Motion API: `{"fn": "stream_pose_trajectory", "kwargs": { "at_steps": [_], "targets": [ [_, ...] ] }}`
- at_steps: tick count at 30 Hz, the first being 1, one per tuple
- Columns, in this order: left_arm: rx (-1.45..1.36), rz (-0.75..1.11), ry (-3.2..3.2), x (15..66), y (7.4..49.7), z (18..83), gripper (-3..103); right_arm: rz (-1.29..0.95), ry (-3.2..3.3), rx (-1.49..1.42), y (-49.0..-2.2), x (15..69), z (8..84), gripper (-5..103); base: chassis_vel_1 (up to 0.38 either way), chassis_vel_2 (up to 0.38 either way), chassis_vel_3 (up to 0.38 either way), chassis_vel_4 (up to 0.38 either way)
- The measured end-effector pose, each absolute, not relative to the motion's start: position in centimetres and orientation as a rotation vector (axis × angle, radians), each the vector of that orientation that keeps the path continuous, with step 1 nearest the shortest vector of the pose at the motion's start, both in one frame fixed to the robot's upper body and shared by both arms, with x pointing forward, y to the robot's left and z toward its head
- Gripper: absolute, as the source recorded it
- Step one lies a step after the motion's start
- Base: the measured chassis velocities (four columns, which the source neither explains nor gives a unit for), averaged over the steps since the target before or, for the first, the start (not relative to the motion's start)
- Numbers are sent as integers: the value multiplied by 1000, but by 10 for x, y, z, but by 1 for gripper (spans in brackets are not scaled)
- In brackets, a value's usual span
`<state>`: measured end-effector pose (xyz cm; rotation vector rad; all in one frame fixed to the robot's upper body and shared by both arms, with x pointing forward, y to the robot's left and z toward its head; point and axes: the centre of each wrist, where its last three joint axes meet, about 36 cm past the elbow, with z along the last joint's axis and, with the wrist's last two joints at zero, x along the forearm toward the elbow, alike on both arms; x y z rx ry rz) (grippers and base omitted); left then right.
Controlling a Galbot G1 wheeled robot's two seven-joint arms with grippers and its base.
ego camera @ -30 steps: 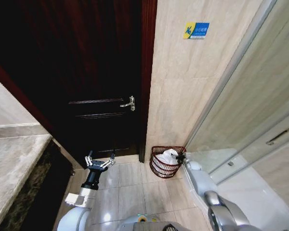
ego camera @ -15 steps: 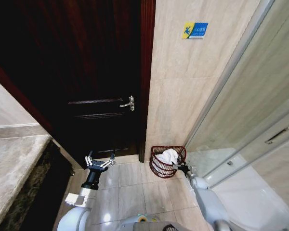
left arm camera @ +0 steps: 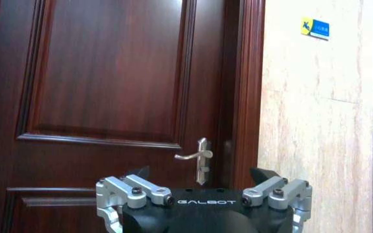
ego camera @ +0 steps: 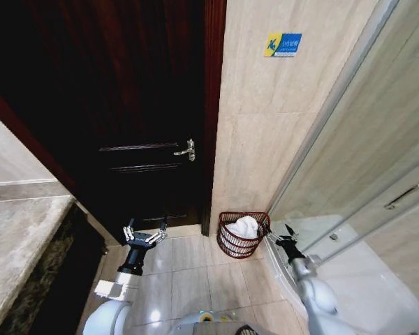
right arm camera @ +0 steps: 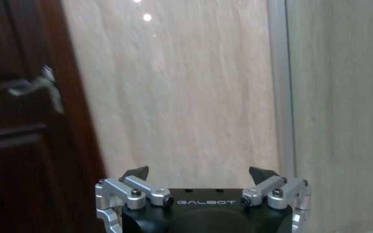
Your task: Discard the used towel into the hamper.
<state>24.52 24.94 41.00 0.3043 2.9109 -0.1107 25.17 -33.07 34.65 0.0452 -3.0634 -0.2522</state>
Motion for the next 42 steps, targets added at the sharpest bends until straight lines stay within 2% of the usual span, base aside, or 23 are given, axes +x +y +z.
{"fn": "stream_pose_trajectory", "kwargs": {
  "at_steps": [5, 16, 42],
  "targets": [
    [304, -111, 2911, 245, 249, 410, 100, -230, -3131, 39, -311, 213, 384, 100, 0, 0, 0, 0],
    [304, -111, 2911, 245, 249, 410, 100, -254, -3326, -19, -314, 191, 462, 100, 0, 0, 0, 0],
    [304, -111, 2911, 245, 249, 410, 100, -266, -3335, 19, -320, 193, 465, 100, 0, 0, 0, 0]
  ]
}}
